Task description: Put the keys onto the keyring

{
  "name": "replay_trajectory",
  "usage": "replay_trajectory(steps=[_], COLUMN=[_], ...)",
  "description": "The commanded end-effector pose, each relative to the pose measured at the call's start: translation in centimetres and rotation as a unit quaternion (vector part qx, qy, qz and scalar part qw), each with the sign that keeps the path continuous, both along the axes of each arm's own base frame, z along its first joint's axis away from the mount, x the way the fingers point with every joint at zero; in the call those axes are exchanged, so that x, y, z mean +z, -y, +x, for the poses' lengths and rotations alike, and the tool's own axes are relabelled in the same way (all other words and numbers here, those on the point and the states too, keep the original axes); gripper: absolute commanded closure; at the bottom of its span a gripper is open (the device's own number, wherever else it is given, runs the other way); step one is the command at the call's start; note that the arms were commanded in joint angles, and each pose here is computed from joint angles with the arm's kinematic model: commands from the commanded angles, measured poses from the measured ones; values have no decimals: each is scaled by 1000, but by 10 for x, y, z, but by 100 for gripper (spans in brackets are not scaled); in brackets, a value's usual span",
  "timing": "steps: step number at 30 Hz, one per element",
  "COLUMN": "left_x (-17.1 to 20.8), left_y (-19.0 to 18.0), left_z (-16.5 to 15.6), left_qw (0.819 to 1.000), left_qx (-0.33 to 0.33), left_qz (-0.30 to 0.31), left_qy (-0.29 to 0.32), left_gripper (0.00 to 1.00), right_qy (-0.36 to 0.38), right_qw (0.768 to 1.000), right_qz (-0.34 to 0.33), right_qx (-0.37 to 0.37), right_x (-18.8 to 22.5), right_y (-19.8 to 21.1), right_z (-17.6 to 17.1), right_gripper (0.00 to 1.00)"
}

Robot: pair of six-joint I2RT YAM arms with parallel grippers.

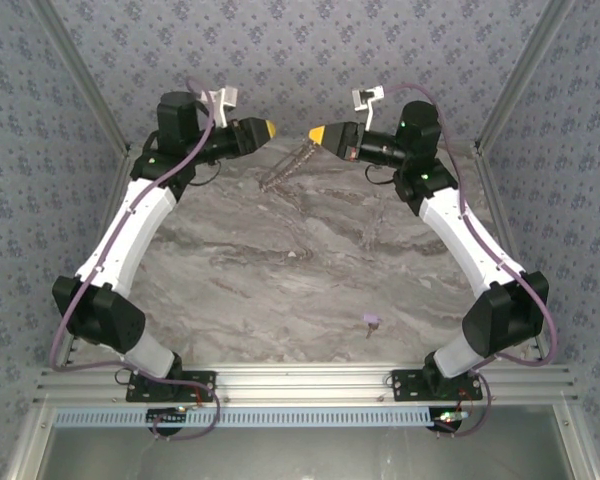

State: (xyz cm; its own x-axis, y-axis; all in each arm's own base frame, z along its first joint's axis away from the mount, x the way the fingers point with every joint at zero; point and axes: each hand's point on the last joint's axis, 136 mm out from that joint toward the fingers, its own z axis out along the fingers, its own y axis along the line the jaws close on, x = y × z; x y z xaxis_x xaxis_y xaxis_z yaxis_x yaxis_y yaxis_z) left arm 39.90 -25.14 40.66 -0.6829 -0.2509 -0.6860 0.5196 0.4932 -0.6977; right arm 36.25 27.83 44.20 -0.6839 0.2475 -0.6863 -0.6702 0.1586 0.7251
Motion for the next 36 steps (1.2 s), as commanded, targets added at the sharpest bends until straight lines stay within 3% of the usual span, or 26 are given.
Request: replay_trajectory(steps=[1, 7, 13, 36], left_x=[35, 47, 44, 21], left_y=[29, 52, 40, 44], left_z=[-33, -74, -68, -80], left_qw=[996, 989, 993, 990], left_qx=[-76, -118, -69, -93], left_qz=[-31, -61, -63, -95], left_qy=[42, 68, 76, 49], left_gripper=[57, 58, 58, 48], right_qy=[39, 33, 29, -1], right_qw=[999, 999, 999, 1000], right_qz=[30, 31, 33, 23], right_qx=[21, 18, 17, 19], right_x=[32, 26, 22, -5], right_y=[4, 4, 5, -4], right_z=[-26, -31, -36, -31], right_gripper=[100, 100, 100, 100])
